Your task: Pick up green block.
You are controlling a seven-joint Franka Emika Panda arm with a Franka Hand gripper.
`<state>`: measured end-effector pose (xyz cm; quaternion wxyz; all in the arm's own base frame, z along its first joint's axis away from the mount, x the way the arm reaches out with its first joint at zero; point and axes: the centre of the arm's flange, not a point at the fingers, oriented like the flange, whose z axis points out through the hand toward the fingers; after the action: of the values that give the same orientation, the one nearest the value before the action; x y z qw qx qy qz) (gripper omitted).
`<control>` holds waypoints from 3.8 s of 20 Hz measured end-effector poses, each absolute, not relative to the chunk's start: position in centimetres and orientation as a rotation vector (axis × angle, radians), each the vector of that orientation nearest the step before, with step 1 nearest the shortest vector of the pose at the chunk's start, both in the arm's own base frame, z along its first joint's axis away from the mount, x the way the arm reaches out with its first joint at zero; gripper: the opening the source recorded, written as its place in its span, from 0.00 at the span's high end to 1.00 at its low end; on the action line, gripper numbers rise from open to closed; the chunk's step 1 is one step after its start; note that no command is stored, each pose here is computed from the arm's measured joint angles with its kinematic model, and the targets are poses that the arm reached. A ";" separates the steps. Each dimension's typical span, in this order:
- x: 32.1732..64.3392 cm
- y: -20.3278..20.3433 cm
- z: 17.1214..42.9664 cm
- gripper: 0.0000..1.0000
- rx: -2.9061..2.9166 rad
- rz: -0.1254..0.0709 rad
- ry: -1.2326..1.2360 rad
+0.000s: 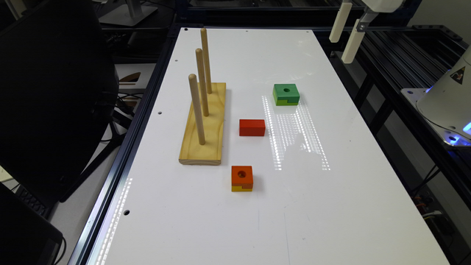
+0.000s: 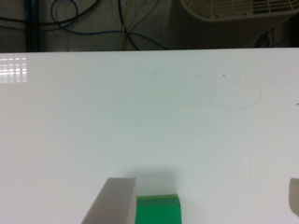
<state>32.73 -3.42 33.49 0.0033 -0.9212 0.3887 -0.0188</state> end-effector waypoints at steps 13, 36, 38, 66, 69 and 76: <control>37.4 -5.5 32.5 0.00 -2.889 -0.051 1.224; 38.9 -5.8 25.8 0.00 -2.892 -0.022 1.227; 38.9 -5.8 25.8 0.00 -2.892 -0.021 1.227; 39.4 -6.7 21.5 0.00 -2.892 -0.022 1.225; 39.7 -6.7 21.5 0.00 -2.891 -0.025 1.225; 40.2 -6.7 21.8 0.00 -2.890 -0.042 1.220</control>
<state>40.23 -6.72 21.81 0.0020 -0.9212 0.3889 -0.0132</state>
